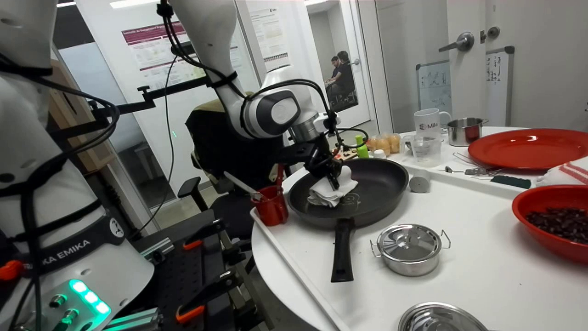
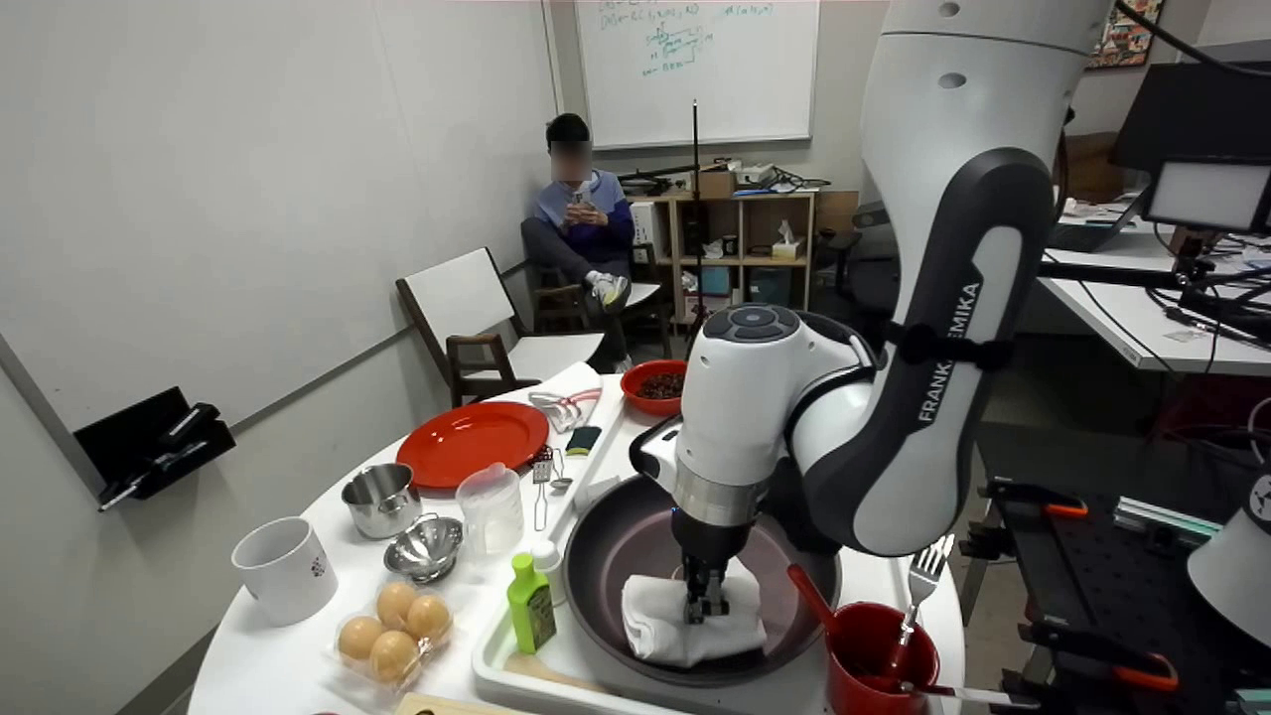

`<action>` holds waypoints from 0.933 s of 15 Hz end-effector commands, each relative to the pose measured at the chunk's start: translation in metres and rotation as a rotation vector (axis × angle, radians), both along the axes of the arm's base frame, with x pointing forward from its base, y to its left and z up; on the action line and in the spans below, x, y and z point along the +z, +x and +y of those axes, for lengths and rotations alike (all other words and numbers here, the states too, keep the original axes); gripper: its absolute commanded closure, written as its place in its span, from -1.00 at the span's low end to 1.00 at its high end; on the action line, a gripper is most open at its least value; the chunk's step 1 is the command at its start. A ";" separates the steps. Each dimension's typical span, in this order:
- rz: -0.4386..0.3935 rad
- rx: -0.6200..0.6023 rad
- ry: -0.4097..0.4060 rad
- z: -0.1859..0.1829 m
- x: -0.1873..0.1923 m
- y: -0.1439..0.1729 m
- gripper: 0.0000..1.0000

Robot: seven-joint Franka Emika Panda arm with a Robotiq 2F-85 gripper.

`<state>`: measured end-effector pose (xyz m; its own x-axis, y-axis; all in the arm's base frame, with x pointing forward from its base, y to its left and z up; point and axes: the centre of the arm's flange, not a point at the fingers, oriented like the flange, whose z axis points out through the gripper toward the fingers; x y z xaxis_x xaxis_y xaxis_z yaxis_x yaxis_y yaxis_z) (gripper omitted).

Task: Wipe the pan with the white cloth

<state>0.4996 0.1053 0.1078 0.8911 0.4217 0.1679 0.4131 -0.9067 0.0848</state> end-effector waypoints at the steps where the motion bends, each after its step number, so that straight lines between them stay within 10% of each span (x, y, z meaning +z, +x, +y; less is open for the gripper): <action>1: -0.001 -0.068 -0.011 -0.004 -0.013 0.036 0.82; 14: -0.054 -0.188 -0.048 -0.070 0.002 0.065 0.82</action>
